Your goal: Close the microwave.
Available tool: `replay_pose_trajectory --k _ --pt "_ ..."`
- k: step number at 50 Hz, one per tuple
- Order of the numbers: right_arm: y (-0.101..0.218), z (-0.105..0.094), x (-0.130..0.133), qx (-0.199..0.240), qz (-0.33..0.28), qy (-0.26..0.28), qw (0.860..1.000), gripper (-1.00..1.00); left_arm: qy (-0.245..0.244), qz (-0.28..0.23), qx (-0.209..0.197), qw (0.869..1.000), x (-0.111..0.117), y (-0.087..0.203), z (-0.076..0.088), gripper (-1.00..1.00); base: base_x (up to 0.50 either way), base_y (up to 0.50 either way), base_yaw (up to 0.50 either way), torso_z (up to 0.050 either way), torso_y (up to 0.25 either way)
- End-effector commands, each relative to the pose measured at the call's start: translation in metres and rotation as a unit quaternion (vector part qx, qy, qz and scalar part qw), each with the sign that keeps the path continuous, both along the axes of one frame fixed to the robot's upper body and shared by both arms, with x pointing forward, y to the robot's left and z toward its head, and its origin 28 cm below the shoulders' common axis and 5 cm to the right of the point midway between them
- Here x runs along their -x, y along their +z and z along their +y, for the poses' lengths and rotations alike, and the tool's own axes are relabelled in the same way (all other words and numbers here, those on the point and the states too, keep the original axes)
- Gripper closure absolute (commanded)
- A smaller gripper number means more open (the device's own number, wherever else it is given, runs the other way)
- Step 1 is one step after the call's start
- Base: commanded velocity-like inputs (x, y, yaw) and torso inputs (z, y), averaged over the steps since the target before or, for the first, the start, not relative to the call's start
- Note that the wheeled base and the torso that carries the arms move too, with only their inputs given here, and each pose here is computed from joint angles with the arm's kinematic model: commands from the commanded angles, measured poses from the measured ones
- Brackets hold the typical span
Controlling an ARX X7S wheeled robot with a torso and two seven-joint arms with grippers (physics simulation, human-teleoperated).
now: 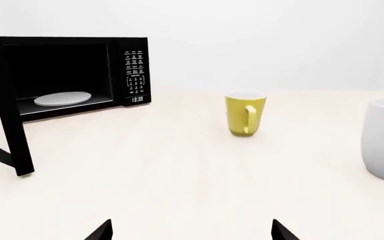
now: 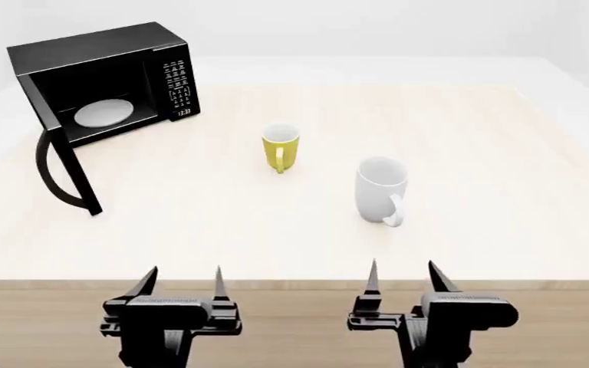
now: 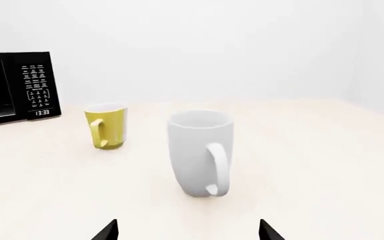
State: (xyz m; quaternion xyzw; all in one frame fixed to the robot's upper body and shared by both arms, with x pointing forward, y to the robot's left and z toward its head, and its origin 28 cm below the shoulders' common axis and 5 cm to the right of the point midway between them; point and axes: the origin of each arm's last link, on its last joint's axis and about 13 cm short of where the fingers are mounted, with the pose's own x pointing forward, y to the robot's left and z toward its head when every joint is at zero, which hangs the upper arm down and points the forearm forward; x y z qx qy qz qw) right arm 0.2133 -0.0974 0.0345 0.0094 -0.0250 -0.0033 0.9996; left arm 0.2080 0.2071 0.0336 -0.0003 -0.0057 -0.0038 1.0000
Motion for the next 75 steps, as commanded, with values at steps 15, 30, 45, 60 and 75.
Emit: replay_pose_trajectory --k 15,30,45,60,75 --pt "0.055 -0.002 -0.003 0.012 -0.049 -0.001 0.999 -1.00 0.012 -0.028 -0.003 1.000 -0.008 0.048 0.003 -1.00 0.00 0.00 0.00 0.000 0.000" --pt "0.067 0.000 0.004 0.006 -0.089 0.030 0.996 -1.00 0.020 -0.038 0.006 0.999 -0.011 0.058 0.009 -1.00 0.24 0.00 0.00 0.000 0.000" --pt "0.071 0.001 0.005 0.009 -0.097 0.031 0.995 -1.00 0.020 -0.043 0.012 0.999 -0.009 0.060 0.011 -1.00 0.13 0.21 0.00 0.000 0.000" --pt "0.072 0.001 0.005 0.010 -0.093 0.026 0.995 -1.00 0.019 -0.042 0.014 0.999 -0.009 0.060 0.010 -1.00 0.04 0.50 0.00 0.000 0.000" --pt "0.074 0.001 0.004 0.012 -0.095 0.025 0.995 -1.00 0.015 -0.040 0.016 0.999 -0.009 0.060 0.010 -1.00 0.01 0.50 0.00 0.000 0.000"
